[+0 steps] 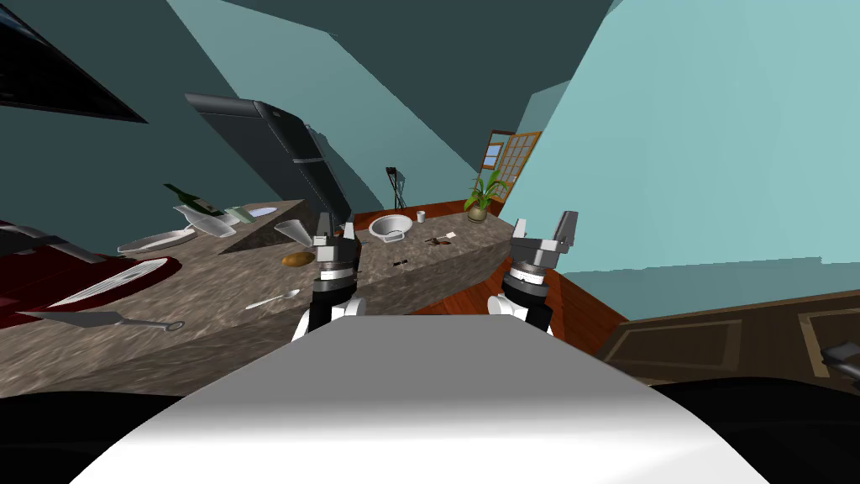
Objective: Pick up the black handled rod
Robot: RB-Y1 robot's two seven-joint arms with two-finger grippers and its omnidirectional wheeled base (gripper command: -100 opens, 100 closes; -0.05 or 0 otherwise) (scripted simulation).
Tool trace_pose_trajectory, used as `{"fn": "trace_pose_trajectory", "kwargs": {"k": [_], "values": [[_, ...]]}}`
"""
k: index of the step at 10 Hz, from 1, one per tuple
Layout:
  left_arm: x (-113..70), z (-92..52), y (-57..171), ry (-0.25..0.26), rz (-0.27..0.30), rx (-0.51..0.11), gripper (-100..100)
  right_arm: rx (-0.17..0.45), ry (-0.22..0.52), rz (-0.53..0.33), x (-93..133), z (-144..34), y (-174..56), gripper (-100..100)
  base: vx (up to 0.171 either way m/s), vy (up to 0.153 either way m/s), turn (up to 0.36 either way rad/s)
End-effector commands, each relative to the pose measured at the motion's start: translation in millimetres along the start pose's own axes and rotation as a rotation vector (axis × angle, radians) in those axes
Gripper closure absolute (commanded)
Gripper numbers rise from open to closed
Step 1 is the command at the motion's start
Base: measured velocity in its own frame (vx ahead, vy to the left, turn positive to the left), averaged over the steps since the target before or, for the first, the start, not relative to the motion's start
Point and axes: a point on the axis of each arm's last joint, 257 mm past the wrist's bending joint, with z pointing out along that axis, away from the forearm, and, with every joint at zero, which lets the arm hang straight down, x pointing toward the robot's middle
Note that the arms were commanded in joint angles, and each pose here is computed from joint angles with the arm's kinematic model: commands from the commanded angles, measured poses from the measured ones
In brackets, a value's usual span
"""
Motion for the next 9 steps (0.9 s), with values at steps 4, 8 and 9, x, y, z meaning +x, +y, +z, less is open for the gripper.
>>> {"fn": "trace_pose_trajectory", "kwargs": {"k": [4,8,9], "values": [[6.6,3.9,28.8,0.064,-0.028,-0.091,-100,0.000,0.000,0.000,0.0,0.0,0.0,0,-0.017,0.003,-0.039],[8.2,8.8,58.7,0.091,-0.074,-0.190,-100,0.000,0.000,0.000,0.0,0.0,0.0,0,-0.029,0.007,-0.061],[7.7,7.9,63.4,0.089,-0.073,-0.209,-100,0.000,0.000,0.000,0.0,0.0,0.0,0,-0.018,0.002,-0.028]]}}
